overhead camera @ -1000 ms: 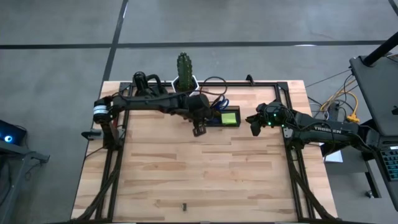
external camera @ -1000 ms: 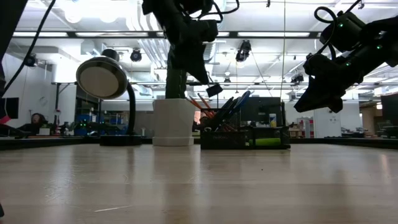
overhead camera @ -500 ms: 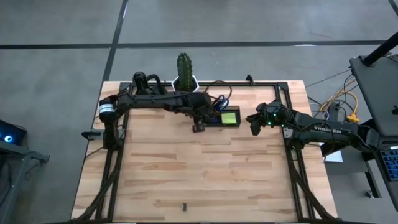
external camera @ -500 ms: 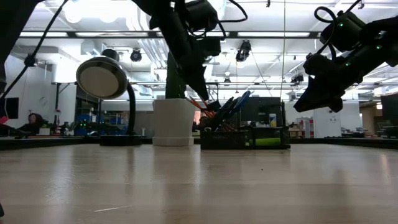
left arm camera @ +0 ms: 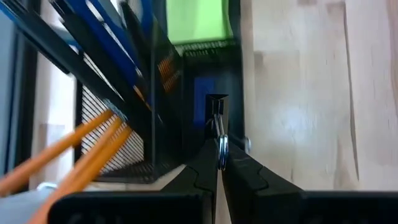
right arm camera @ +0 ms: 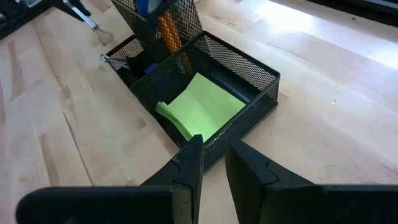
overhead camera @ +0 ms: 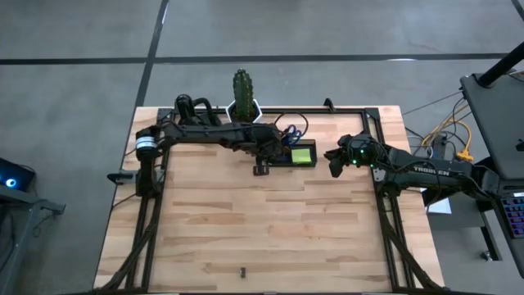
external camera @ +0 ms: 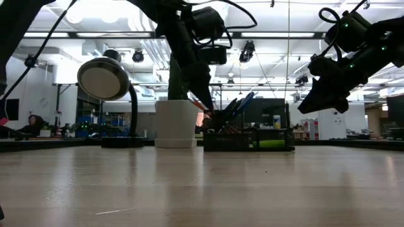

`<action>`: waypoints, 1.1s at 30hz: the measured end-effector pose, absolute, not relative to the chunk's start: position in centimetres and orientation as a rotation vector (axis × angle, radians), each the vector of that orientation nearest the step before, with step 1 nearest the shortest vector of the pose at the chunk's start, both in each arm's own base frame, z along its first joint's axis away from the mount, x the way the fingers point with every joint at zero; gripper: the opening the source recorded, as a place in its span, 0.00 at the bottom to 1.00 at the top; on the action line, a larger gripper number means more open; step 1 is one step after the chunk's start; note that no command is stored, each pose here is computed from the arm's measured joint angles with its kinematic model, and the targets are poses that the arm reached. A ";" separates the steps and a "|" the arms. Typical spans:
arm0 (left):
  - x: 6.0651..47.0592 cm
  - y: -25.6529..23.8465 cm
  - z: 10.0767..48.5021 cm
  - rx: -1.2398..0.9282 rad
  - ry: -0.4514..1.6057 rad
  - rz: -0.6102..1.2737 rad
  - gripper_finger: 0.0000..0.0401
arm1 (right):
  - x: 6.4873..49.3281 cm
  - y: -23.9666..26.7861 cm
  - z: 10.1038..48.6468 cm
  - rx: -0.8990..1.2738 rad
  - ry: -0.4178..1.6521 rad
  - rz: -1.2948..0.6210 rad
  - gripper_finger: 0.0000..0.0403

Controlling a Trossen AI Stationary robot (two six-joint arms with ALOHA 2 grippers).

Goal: Pick and place office supplies into organizer
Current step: Put the left binder clip into the bottom section of the desk organizer

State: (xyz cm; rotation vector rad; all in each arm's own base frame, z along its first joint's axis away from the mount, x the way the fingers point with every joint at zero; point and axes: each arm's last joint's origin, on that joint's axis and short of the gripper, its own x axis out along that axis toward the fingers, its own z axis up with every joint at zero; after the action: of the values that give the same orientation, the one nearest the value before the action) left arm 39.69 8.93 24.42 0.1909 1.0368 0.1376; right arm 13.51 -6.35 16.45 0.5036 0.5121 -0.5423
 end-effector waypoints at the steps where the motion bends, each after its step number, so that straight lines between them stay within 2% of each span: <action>1: 39.6 8.9 24.4 0.191 1.045 0.135 0.00 | 13.5 -6.3 16.4 0.504 0.513 -0.542 0.14; 16: 40.1 9.3 23.0 0.251 1.069 0.181 0.00 | 13.5 -6.4 16.4 0.497 0.515 -0.541 0.14; 33: 40.8 9.1 21.3 0.297 1.111 0.150 0.00 | 13.5 -6.3 16.4 0.497 0.517 -0.541 0.14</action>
State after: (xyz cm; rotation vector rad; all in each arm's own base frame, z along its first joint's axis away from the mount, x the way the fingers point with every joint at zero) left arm 40.77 9.13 21.29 0.2966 1.1114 0.1500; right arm 13.50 -6.35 16.41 0.4968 0.5166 -0.5407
